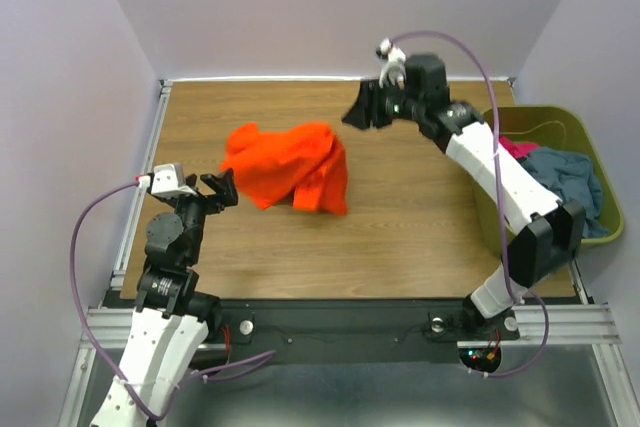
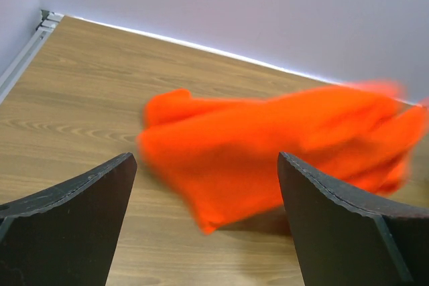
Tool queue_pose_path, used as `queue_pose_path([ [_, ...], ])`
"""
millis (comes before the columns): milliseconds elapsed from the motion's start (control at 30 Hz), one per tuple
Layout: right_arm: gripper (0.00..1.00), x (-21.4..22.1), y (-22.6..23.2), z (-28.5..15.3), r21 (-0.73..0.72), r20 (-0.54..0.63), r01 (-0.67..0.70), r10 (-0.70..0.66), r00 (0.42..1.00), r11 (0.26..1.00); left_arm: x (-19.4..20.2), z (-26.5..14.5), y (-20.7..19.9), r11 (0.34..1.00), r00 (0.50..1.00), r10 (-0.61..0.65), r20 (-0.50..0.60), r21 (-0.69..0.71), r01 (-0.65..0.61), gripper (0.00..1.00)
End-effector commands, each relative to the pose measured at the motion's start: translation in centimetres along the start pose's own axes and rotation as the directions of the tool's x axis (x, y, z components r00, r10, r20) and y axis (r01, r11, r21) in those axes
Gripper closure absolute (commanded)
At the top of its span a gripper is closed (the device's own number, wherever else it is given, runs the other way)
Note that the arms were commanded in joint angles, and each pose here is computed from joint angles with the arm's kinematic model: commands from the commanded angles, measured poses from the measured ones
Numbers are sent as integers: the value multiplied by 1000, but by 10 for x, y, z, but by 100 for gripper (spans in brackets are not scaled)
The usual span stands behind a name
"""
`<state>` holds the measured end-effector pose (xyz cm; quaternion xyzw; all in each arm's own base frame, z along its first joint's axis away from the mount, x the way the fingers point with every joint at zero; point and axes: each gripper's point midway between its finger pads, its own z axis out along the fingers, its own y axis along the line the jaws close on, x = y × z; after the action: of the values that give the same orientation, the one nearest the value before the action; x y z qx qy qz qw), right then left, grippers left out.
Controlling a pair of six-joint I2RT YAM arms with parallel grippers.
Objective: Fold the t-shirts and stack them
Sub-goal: Move the tshirt to the center of the board, then flatten the tshirt out
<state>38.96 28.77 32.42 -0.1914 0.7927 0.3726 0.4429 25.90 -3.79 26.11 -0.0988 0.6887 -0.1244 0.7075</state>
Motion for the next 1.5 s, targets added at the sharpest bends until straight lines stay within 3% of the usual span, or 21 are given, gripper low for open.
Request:
queue_pose_path([
  [0,43,33,-48,-26,257,21,6,-12,1000,966,-2,7,-10,999,1000,-11,-4,41,11,1],
  [67,39,72,-66,-35,323,-35,-3,16,999,946,4,9,-12,999,999,-26,-25,44,27,1],
  [233,39,125,-69,-34,301,-135,-48,92,987,953,37,18,-14,997,983,-73,-170,26,79,1],
  [400,54,178,-56,-4,174,-291,-156,202,935,972,85,29,-6,995,917,-98,-387,-63,80,1],
  [500,56,211,-48,16,150,-384,-154,202,901,976,103,34,-1,990,882,-121,-456,-120,74,2],
  [867,53,283,-51,37,194,-523,-147,228,821,970,159,46,32,951,813,-190,-551,-309,13,12],
  [1000,58,290,-78,33,315,-503,-78,236,832,946,178,54,40,940,784,-209,-584,-342,-3,14],
  [1267,99,263,-172,0,553,-376,-56,309,874,831,213,74,59,928,689,-217,-691,-365,-73,18],
  [1467,99,210,-256,-44,746,-111,-195,408,906,637,228,82,65,928,652,-198,-732,-354,-115,19],
])
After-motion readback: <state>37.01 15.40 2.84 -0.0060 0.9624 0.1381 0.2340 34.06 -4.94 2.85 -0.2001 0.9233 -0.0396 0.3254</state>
